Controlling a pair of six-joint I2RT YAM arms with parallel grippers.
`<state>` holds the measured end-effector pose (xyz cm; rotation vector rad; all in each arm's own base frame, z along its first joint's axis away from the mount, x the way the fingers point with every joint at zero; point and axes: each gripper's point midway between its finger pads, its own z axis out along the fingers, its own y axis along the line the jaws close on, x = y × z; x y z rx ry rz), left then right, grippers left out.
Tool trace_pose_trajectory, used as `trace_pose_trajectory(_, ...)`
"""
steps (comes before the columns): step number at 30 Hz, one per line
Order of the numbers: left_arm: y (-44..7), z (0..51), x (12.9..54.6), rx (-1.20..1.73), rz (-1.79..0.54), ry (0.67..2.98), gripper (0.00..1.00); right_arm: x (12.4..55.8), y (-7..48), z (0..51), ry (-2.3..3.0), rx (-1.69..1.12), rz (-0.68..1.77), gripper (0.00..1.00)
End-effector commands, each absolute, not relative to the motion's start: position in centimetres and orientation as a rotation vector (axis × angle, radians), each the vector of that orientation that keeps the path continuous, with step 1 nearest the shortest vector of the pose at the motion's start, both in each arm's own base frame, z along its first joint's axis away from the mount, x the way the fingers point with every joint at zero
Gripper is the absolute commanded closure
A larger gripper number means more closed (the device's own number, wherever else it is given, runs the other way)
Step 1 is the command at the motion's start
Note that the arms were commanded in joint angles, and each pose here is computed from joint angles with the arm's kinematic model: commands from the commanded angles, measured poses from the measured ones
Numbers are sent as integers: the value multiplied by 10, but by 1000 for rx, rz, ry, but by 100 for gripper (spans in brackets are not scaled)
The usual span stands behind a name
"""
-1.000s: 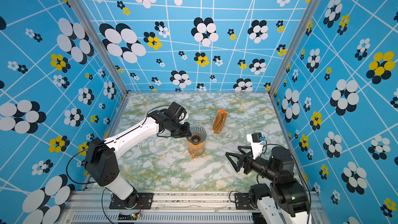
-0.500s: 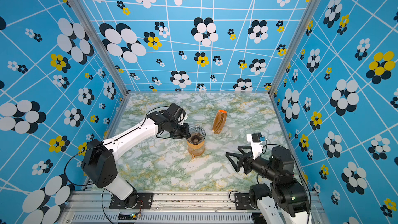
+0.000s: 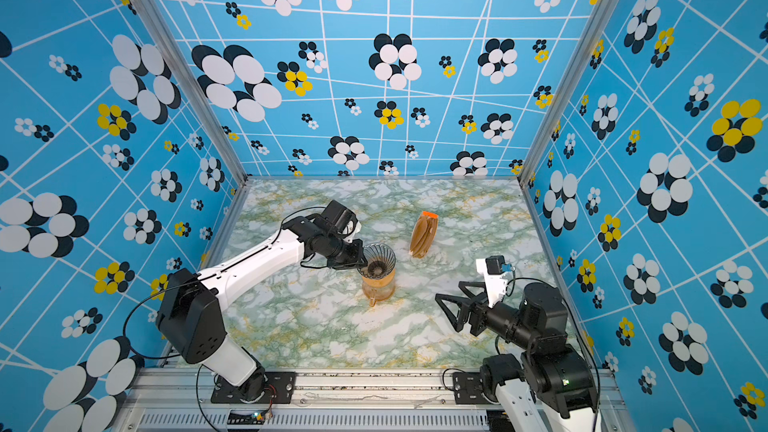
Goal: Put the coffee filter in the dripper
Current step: 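Settle the dripper down onto the wooden ring with the left gripper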
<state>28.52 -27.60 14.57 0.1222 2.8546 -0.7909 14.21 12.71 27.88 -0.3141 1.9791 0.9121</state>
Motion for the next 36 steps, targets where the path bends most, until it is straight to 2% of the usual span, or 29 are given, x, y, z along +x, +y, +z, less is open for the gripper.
trace_pose_trajectory(1,-278,158,285,134,-805,2819,77,142,127,278,1965,-317,907,6)
trace_pose_trajectory(11,-281,171,288,145,-826,2795,73,143,126,278,1966,-314,903,6)
trace_pose_trajectory(18,-281,173,286,151,-823,2797,81,142,126,278,1964,-314,901,6)
trace_pose_trajectory(26,-280,172,285,155,-803,2802,83,142,126,279,1962,-314,899,6)
trace_pose_trajectory(30,-279,172,285,155,-799,2803,82,142,126,279,1960,-313,899,6)
trace_pose_trajectory(36,-277,173,285,152,-787,2799,75,142,126,279,1960,-312,896,6)
